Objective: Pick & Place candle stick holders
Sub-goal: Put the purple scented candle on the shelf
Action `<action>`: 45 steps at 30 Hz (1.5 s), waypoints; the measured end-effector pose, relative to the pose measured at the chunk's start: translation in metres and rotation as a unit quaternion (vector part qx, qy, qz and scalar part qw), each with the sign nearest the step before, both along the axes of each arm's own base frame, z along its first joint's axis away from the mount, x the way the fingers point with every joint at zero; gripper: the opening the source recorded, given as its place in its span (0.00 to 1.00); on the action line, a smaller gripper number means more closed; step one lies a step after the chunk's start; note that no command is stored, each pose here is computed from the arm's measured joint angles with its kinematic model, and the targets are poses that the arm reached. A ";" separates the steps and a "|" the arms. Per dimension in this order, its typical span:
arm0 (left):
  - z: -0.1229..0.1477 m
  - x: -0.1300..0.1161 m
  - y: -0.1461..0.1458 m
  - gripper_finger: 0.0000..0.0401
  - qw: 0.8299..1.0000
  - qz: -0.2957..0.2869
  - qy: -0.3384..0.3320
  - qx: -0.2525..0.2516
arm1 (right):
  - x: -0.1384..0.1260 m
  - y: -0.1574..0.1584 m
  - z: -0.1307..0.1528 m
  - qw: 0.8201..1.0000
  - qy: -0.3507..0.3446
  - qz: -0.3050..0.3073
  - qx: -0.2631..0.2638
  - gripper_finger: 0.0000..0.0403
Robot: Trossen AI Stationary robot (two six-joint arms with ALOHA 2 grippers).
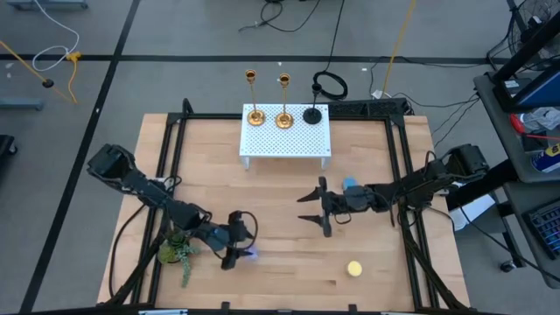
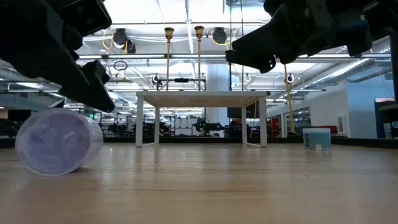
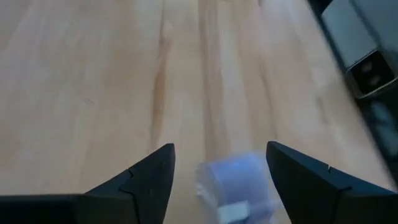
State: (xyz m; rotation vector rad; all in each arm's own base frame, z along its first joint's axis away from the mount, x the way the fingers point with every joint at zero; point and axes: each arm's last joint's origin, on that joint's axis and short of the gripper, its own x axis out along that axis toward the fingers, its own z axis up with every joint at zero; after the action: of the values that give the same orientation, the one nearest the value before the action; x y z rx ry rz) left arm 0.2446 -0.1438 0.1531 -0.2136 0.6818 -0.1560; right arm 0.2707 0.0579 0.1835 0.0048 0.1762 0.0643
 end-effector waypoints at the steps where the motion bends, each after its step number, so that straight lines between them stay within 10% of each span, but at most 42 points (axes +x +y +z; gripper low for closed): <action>1: 0.001 0.001 0.000 0.66 1.000 0.005 -0.002 -0.012 | 0.000 -0.001 0.000 1.000 0.000 0.000 -0.004 0.59; 15: -0.023 -0.005 -0.023 0.82 0.997 0.034 0.036 -0.060 | 0.001 -0.006 0.001 0.995 -0.011 0.009 -0.103 0.59; 34: -0.034 -0.007 -0.018 0.49 0.988 0.068 0.101 -0.092 | 0.006 -0.028 0.014 0.984 -0.088 0.063 -0.142 0.59; 45: -0.031 0.019 0.020 0.64 0.971 0.114 0.114 -0.179 | 0.006 -0.027 0.016 0.982 -0.098 0.070 -0.143 0.59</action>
State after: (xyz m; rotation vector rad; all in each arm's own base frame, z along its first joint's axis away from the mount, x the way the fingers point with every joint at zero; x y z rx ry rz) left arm 0.2636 -0.1234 0.1222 -0.6616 0.8504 -0.0329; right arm 0.2770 0.0308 0.1994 -0.2998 -0.0128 0.1794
